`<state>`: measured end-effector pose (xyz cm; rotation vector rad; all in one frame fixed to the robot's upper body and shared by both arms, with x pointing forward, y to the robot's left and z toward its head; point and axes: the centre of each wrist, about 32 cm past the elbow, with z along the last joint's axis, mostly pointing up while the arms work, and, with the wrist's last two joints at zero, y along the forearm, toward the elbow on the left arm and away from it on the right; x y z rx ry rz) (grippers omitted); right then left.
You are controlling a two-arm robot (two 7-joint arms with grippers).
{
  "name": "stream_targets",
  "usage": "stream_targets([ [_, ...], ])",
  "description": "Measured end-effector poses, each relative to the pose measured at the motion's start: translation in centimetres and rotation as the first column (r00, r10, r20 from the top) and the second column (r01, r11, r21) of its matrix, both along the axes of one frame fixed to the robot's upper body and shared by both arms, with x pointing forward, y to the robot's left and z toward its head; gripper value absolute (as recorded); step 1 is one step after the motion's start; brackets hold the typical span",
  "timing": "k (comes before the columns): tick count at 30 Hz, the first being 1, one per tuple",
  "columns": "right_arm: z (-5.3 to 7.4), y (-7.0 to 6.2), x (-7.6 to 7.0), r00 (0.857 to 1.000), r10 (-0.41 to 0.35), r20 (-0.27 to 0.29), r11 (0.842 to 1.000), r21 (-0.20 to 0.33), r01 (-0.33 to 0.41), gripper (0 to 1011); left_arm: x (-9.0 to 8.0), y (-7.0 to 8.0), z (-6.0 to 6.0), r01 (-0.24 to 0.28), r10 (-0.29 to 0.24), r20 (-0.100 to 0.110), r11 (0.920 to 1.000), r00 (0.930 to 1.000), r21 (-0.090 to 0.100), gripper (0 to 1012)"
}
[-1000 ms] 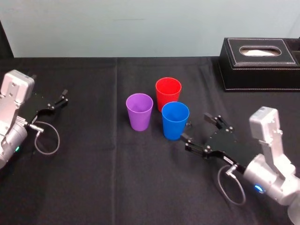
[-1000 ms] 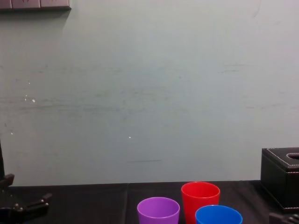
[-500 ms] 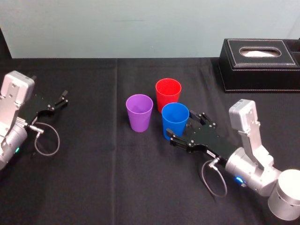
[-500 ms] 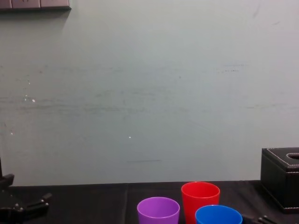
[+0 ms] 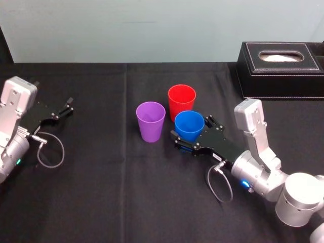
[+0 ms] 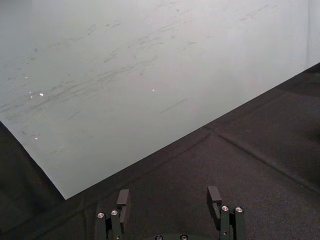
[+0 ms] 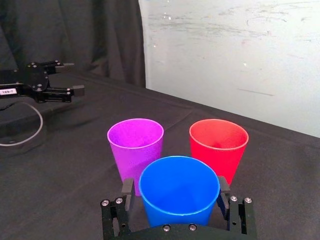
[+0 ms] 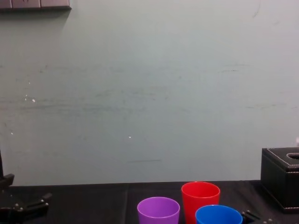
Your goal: Stack the three plastic cups sequentially using one hand.
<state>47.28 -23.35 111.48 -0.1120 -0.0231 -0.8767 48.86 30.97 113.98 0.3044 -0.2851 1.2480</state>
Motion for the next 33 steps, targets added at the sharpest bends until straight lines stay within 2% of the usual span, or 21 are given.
stream_targets([
  [5,-0.5,0.5,0.5,1.0,-0.007,0.01,1.0,-0.001,0.007,1003,0.0,0.0,0.0,0.0,0.0,0.0,1.0,1.0,0.0,1005],
  [19,-1.1,0.6,1.2,0.998,-0.015,0.056,1.0,0.007,0.014,1003,0.0,0.0,0.0,0.0,0.0,0.0,1.0,1.0,0.0,1005],
  [33,-1.2,0.8,0.9,0.999,-0.004,0.046,1.0,0.015,0.003,1003,0.0,0.0,0.0,0.0,0.0,0.0,1.0,1.0,0.0,1005],
])
